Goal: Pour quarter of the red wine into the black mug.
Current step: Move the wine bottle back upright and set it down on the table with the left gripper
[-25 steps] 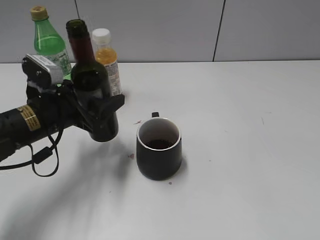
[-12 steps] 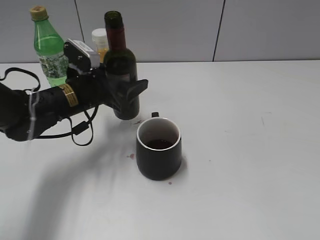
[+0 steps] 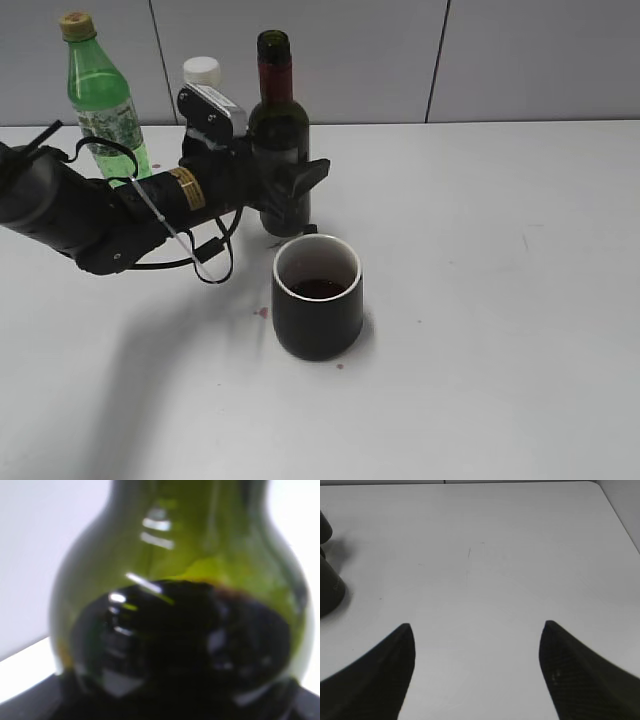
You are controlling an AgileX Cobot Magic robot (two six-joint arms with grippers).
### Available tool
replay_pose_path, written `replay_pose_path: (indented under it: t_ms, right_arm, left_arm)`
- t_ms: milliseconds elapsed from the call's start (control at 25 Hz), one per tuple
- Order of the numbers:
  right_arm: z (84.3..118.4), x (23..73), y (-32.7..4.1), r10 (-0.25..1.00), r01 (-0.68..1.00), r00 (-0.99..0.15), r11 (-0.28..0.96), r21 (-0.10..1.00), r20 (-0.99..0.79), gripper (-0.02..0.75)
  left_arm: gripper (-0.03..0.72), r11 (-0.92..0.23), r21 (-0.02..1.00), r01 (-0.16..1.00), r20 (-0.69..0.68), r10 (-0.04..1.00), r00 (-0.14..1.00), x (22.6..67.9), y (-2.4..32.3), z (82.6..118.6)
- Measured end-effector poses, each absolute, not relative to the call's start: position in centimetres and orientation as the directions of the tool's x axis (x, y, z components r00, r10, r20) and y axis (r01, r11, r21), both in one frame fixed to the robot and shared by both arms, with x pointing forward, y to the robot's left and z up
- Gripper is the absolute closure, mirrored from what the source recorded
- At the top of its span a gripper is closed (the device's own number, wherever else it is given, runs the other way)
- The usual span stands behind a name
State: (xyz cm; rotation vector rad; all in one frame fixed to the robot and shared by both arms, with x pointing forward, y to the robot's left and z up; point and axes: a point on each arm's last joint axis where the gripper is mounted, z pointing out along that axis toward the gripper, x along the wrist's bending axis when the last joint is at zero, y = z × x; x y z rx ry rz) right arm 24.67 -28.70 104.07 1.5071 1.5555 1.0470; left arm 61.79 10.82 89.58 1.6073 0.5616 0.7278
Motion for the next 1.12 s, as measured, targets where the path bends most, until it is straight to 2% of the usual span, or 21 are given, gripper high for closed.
replay_pose_path:
  t_ms: [280, 1120]
  right_arm:
    - [104.1, 24.7, -28.7, 0.997, 0.413, -0.058, -0.013, 0.911, 0.041, 0.152]
    - [104.1, 24.7, -28.7, 0.997, 0.413, -0.058, -0.013, 0.911, 0.041, 0.152]
  left_arm:
    - [0.150, -0.147, 0.989, 0.024, 0.097, 0.760, 0.643, 62.3, 11.1, 87.8]
    - [0.150, -0.116, 0.992, 0.042, 0.064, 0.771, 0.634, 63.0, 10.9, 86.9]
